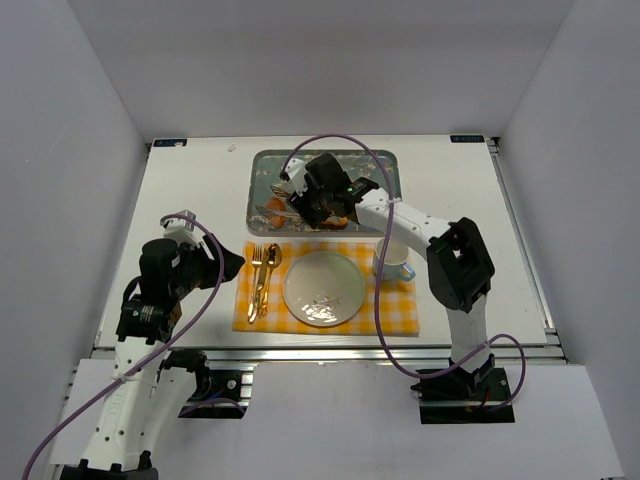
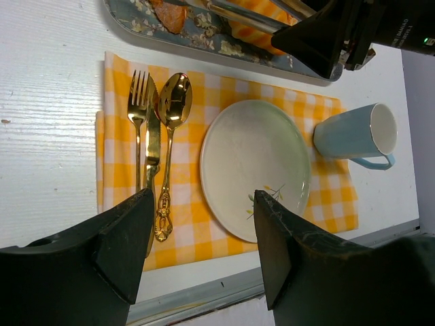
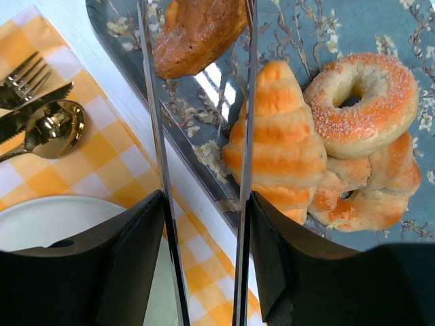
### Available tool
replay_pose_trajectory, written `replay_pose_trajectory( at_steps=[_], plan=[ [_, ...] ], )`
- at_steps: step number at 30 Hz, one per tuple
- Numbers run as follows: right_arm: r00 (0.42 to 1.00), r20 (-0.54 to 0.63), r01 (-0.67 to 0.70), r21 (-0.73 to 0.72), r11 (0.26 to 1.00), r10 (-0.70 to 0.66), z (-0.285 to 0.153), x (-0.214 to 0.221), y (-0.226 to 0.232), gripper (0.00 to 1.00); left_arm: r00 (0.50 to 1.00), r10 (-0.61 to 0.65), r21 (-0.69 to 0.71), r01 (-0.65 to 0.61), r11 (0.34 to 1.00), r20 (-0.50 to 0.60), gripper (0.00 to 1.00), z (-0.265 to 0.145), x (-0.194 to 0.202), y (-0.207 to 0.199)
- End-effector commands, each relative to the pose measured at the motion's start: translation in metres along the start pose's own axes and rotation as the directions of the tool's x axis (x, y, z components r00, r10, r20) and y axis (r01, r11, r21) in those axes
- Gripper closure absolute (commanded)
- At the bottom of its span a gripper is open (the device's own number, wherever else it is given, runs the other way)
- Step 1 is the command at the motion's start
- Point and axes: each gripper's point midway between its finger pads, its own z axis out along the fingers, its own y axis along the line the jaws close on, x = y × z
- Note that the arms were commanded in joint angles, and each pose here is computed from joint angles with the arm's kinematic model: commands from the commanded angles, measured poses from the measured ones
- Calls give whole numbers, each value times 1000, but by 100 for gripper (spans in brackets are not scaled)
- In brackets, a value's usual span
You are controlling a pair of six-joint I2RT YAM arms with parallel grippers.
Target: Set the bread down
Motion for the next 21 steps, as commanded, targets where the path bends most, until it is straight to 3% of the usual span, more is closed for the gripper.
replay_pose_trajectory(
  at_steps=[1, 11, 14, 21],
  plan=[
    [999, 32, 7, 42, 999, -8, 1, -14, -6, 43, 1000, 8, -11, -8, 1000, 12, 30, -2, -2, 2],
    [1000, -22, 14, 38, 999, -13, 10, 3, -1, 44, 1000, 10, -10, -10, 1000, 14, 30, -2, -3, 1],
    [1000, -30, 9, 6, 1000, -8, 11, 5, 5, 50, 1000, 10, -9, -10, 1000, 12, 30, -1, -3, 1],
    [1000, -14, 10, -45, 999, -10, 6, 1, 14, 75, 1000, 14, -10, -14, 1000, 14, 30, -1, -6, 1]
  ],
)
